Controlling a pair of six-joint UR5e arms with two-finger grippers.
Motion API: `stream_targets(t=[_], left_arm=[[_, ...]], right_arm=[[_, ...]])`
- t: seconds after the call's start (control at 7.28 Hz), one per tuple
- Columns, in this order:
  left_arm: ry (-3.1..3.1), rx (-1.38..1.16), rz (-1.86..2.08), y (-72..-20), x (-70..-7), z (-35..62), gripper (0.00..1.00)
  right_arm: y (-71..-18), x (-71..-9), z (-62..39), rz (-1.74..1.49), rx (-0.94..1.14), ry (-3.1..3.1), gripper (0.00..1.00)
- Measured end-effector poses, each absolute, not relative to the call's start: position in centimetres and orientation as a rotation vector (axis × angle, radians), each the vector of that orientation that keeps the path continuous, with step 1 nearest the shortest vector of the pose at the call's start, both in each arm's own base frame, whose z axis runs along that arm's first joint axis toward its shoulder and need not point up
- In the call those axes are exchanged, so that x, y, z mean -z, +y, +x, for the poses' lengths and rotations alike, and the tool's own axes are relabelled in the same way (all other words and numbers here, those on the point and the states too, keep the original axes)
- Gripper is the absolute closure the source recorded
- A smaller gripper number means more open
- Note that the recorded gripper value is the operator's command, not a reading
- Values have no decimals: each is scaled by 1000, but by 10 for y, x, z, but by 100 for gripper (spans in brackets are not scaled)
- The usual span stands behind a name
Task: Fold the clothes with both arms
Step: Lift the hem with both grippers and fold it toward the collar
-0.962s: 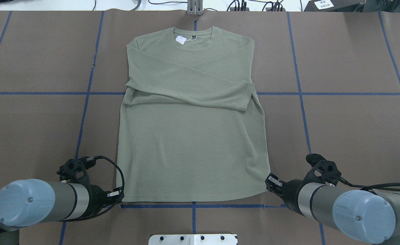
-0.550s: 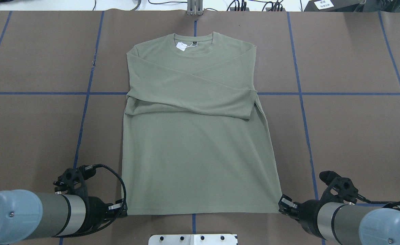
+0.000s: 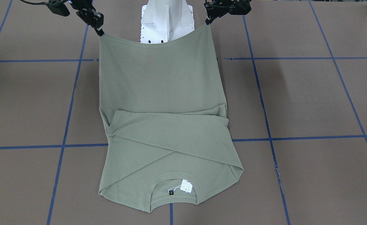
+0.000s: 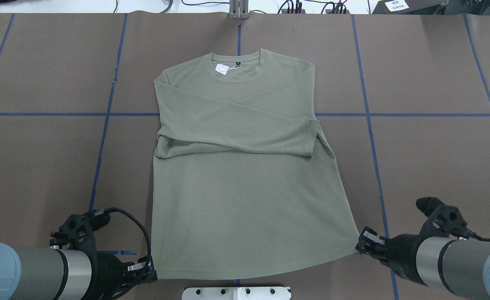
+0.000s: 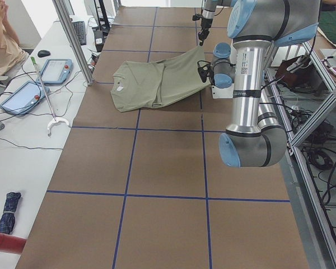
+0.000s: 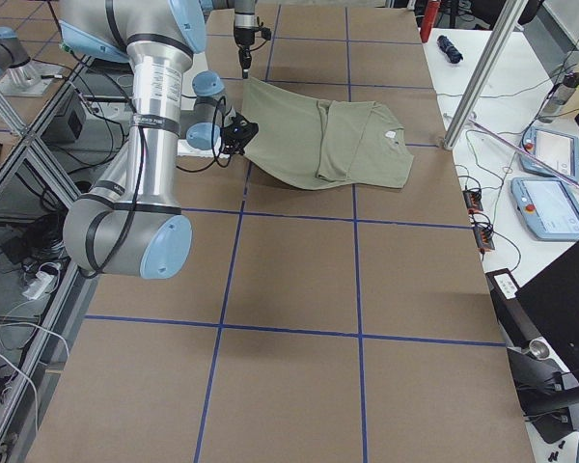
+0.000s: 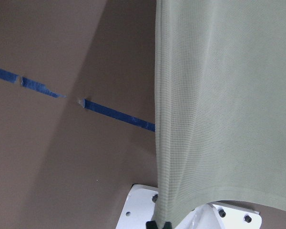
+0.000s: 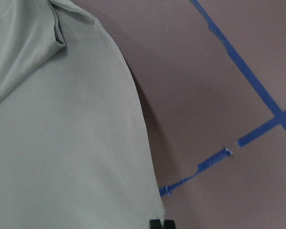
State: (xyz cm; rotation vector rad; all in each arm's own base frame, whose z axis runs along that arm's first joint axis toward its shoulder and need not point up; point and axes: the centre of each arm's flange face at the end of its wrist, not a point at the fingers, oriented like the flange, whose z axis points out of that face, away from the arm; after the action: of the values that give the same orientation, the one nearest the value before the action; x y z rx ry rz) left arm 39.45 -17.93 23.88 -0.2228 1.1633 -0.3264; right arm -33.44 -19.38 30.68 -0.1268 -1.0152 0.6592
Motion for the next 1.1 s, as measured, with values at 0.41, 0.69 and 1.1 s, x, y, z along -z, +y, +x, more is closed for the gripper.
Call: stream_targets(t=[0.41,0.69,1.1], left_arm=[[1197,369,-14,-261,-228,364,100],[1156,392,130,-333,-236,356,100],[1072,410,242,-440,-252,365,100]], right_arm=[[-274,-293,-338,5,-642,-968,100],[-352,-273,-345,47,-626,-903,100],[-471,-275,-361,129,-633,-804,100]])
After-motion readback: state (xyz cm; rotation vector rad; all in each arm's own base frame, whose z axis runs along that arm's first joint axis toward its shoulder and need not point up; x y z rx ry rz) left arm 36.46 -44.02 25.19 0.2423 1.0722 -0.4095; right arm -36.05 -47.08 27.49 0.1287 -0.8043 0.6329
